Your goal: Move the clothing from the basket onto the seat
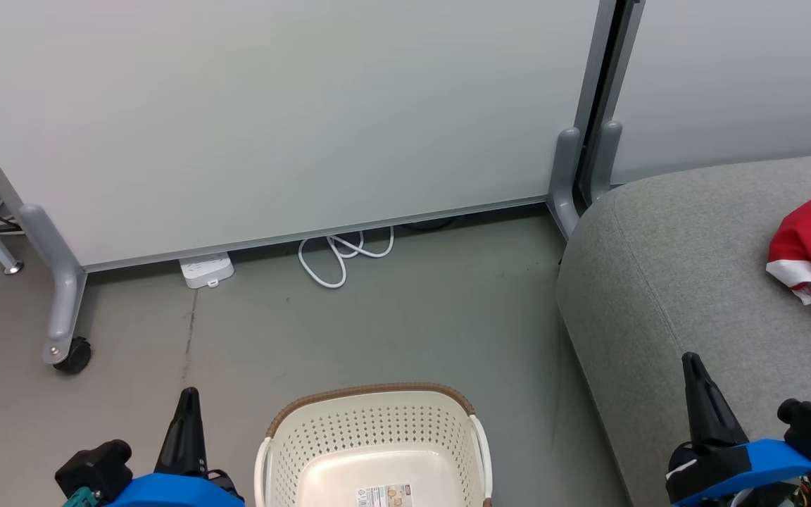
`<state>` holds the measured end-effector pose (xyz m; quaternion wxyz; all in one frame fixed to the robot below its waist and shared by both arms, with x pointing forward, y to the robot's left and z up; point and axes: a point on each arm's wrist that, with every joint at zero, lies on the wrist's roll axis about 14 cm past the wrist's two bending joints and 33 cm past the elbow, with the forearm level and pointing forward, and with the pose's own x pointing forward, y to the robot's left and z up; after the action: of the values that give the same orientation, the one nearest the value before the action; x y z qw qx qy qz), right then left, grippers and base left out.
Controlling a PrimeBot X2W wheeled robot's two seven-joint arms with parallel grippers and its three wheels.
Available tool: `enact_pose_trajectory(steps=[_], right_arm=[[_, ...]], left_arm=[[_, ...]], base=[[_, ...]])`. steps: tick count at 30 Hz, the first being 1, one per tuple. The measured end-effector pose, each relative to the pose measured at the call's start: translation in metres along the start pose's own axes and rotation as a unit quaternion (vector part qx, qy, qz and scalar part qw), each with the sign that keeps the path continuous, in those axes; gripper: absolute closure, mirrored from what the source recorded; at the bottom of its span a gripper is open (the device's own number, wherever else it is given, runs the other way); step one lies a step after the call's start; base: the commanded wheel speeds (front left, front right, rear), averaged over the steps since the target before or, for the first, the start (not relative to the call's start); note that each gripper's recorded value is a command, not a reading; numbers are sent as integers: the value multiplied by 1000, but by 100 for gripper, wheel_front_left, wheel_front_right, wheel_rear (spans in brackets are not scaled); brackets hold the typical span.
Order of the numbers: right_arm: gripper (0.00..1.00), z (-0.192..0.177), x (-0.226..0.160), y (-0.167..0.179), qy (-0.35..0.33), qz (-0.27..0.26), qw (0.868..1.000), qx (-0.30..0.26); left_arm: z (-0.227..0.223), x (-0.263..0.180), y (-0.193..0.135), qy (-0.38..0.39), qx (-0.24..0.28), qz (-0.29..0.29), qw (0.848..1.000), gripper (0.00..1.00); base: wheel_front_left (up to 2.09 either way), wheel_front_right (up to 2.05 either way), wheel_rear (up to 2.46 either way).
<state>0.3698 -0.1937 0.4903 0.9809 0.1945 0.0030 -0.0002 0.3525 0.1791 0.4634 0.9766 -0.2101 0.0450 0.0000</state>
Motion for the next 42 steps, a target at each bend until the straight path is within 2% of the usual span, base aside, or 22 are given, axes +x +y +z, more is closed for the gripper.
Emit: enact_pose_trajectory(steps=[9, 18, 42], right_arm=[[100, 0, 1, -4, 4, -13, 997, 76], [100, 1, 3, -6, 5, -23, 988, 150], [100, 4, 8, -7, 6, -29, 954, 300]], left_arm=[[4, 3, 5, -1, -73, 14, 997, 100], [10, 8, 6, -4, -146, 19, 989, 100], [20, 15, 8, -11, -292, 19, 956, 100]], base=[[0, 0, 0], [0, 0, 0], [0, 0, 0]])
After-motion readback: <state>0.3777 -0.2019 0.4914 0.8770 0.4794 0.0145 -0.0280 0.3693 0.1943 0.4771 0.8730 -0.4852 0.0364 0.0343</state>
